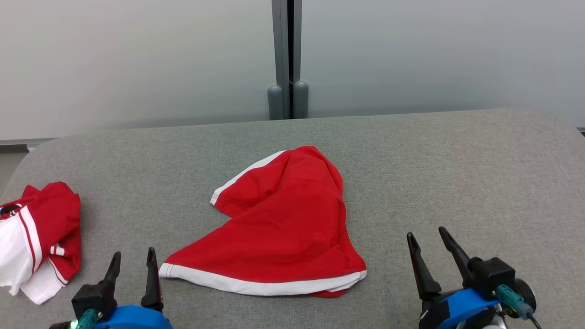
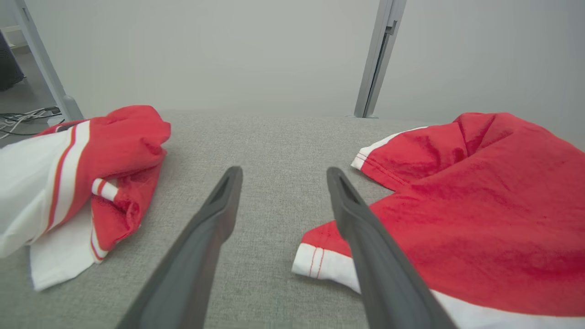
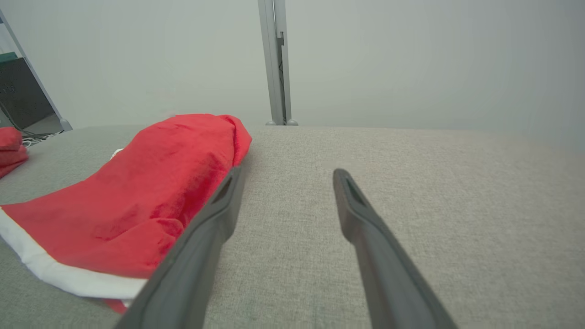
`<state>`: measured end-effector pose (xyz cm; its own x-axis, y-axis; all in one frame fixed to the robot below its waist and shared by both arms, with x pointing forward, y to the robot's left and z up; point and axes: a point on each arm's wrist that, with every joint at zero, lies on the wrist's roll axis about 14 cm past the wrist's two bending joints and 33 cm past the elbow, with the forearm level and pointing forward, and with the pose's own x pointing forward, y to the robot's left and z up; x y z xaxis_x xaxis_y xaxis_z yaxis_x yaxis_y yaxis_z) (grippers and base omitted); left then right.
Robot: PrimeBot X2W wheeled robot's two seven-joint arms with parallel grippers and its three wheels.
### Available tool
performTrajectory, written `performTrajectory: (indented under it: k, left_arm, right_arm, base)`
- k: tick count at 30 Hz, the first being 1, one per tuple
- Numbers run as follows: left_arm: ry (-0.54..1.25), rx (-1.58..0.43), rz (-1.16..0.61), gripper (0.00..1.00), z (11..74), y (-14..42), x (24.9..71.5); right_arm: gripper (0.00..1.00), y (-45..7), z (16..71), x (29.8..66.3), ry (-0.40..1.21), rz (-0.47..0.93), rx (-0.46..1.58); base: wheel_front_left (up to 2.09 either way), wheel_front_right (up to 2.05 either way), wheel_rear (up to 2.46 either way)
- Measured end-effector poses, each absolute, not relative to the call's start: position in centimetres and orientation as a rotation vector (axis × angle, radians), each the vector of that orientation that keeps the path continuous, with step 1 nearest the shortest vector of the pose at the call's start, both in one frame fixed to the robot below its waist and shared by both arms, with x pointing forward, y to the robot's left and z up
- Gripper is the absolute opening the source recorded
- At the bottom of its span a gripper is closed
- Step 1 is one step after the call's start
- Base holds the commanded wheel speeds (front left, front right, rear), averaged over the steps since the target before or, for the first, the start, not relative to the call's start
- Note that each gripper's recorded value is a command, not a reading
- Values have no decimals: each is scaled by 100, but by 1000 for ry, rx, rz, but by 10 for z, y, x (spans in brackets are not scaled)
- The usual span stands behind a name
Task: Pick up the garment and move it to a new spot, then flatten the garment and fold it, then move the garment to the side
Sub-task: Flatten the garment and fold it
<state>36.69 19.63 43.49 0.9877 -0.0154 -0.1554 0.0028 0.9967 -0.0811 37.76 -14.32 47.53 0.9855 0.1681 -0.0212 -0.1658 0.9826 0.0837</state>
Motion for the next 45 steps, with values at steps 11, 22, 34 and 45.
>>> performTrajectory:
  k: [11, 22, 34, 45]
  left_arm:
    - [194, -109, -9, 100, 422, 192, 361]
    - [221, -135, 24, 100, 412, 203, 362]
    - [227, -156, -8, 100, 410, 194, 364]
    - [219, -164, -51, 100, 412, 181, 369]
  right_arm:
    - [100, -128, 436, 366, 154, 220, 51]
    - [100, -88, 391, 373, 307, 355, 21]
    - [100, -69, 398, 373, 282, 414, 24]
    - [100, -85, 387, 361, 318, 355, 60]
  base:
    - [0, 0, 0]
    - [0, 0, 0]
    - [0, 0, 0]
    - [0, 0, 0]
